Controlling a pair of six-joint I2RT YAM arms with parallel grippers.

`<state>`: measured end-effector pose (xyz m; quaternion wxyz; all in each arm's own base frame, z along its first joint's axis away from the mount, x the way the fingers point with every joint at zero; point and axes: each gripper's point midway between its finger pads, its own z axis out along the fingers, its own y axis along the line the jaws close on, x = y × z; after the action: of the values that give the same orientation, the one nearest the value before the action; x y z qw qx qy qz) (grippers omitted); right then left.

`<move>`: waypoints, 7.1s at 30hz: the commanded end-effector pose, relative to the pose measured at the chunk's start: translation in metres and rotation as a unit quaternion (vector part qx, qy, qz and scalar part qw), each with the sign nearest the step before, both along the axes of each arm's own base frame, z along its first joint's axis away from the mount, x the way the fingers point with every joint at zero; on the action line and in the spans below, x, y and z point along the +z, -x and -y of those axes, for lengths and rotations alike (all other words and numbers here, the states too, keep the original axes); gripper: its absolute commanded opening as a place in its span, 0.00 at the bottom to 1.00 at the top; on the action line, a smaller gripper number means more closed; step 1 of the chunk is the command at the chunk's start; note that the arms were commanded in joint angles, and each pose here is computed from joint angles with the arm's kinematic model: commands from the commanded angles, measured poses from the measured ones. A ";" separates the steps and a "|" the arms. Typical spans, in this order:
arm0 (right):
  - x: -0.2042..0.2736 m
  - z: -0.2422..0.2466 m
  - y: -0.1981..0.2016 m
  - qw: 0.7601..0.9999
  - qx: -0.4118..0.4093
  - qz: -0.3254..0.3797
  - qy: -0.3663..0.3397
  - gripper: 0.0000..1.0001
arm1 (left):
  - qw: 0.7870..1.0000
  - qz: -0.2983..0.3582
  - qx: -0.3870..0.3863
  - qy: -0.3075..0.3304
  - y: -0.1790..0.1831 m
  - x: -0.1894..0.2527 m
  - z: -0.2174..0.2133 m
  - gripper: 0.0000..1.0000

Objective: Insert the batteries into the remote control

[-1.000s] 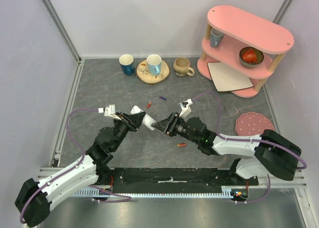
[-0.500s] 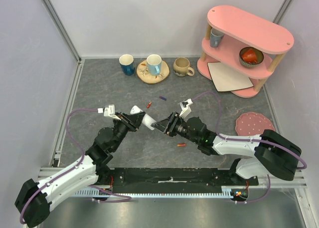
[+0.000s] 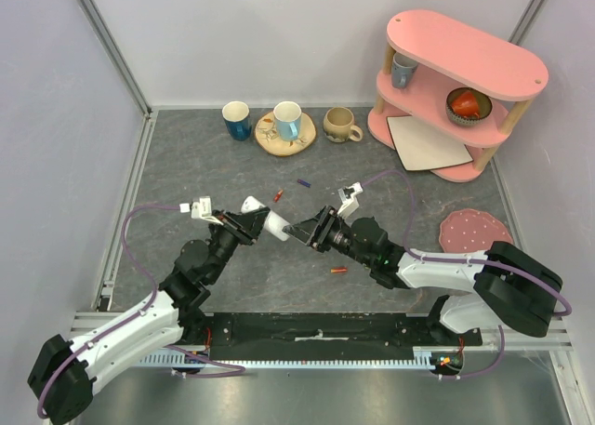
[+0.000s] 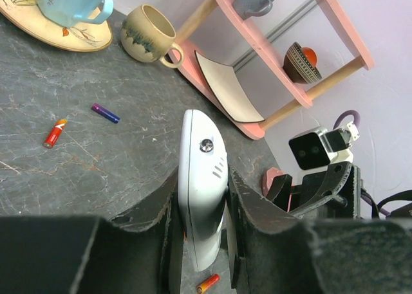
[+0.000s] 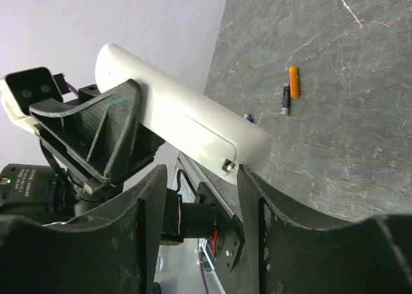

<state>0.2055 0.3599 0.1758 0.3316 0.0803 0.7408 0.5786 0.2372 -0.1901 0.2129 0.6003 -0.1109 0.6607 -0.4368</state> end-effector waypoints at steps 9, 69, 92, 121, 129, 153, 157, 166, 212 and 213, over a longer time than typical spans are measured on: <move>0.024 -0.005 -0.003 0.999 0.002 0.018 -0.050 0.54 | 0.999 0.037 -0.027 0.029 0.007 0.020 0.008 0.02; 0.048 -0.014 0.009 0.995 0.046 0.030 -0.087 0.48 | 0.999 0.002 0.022 -0.025 -0.005 -0.002 -0.004 0.02; 0.012 -0.006 0.013 0.997 0.039 -0.014 -0.067 0.48 | 0.999 0.044 0.004 0.025 0.002 0.027 -0.002 0.02; 0.020 -0.006 0.003 0.997 0.028 -0.008 -0.078 0.56 | 0.995 0.080 -0.054 0.038 0.020 0.038 0.010 0.02; 0.029 -0.007 0.006 0.995 0.040 0.000 -0.088 0.57 | 0.996 0.080 -0.042 -0.001 0.016 0.028 0.008 0.02; 0.027 0.023 0.020 0.993 0.054 0.092 0.055 0.82 | 0.997 0.077 -0.028 0.016 0.004 0.017 0.013 0.02; 0.015 0.025 0.019 0.995 0.044 0.065 0.059 0.81 | 0.996 0.085 -0.015 0.038 0.004 0.020 0.007 0.02; 0.030 0.017 0.016 0.997 0.044 0.066 -0.002 0.61 | 0.993 0.103 -0.024 0.049 0.010 0.018 0.006 0.02; 0.030 -0.006 -0.001 0.997 0.050 0.047 -0.033 0.63 | 0.992 0.104 -0.063 0.033 0.018 0.024 0.021 0.02; 0.028 -0.006 -0.001 0.997 0.050 0.044 -0.032 0.62 | 0.992 0.103 -0.064 0.033 0.018 0.023 0.021 0.02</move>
<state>0.1974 0.3571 0.1718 0.3115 0.0267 0.7449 0.5894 0.2292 -0.2035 0.2039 0.6241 -0.0581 0.6262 -0.4637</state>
